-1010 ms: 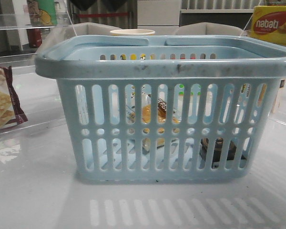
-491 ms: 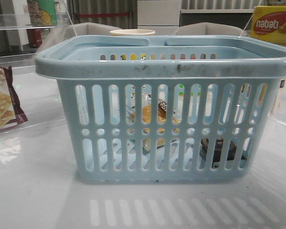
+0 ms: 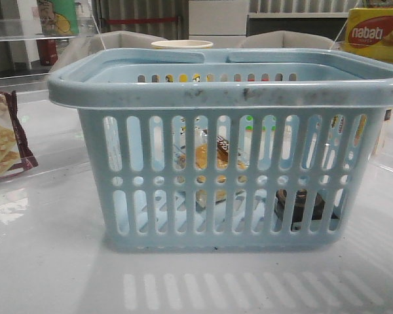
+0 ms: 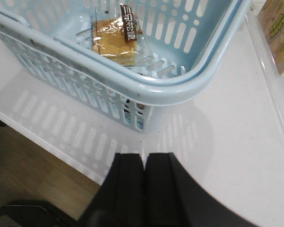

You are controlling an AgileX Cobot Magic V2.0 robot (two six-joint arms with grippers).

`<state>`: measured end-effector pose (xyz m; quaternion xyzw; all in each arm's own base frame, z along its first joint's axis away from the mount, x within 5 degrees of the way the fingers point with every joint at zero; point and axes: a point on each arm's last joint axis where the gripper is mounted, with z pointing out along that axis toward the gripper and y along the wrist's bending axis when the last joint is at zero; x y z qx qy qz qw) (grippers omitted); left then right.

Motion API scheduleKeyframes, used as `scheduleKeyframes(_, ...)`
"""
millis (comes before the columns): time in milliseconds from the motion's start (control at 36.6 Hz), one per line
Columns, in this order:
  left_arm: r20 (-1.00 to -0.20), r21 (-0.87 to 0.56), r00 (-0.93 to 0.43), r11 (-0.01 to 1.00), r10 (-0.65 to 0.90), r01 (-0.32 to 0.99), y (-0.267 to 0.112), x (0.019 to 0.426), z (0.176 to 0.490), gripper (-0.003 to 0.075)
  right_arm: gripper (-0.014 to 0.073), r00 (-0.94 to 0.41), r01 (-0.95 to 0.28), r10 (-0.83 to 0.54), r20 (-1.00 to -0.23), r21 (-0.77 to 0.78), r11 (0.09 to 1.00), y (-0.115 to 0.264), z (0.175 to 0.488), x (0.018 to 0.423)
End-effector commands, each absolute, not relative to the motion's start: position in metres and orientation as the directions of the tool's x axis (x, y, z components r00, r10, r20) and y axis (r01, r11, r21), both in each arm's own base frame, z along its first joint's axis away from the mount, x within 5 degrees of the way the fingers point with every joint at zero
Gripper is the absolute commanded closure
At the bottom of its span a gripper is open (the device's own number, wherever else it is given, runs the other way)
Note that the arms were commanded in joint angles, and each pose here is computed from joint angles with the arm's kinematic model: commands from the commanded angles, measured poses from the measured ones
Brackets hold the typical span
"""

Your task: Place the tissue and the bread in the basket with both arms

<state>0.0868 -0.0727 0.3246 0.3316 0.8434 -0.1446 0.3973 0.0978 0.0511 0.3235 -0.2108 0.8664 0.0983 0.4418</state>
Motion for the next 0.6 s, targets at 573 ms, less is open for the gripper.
scheduleKeyframes(573,-0.857,0.015,-0.386,0.765,0.342,0.644,-0.065,0.081,0.34,0.0629,0.0539,-0.448,-0.456,-0.264,-0.854,-0.036,0.889,0.052,0.336,0.1)
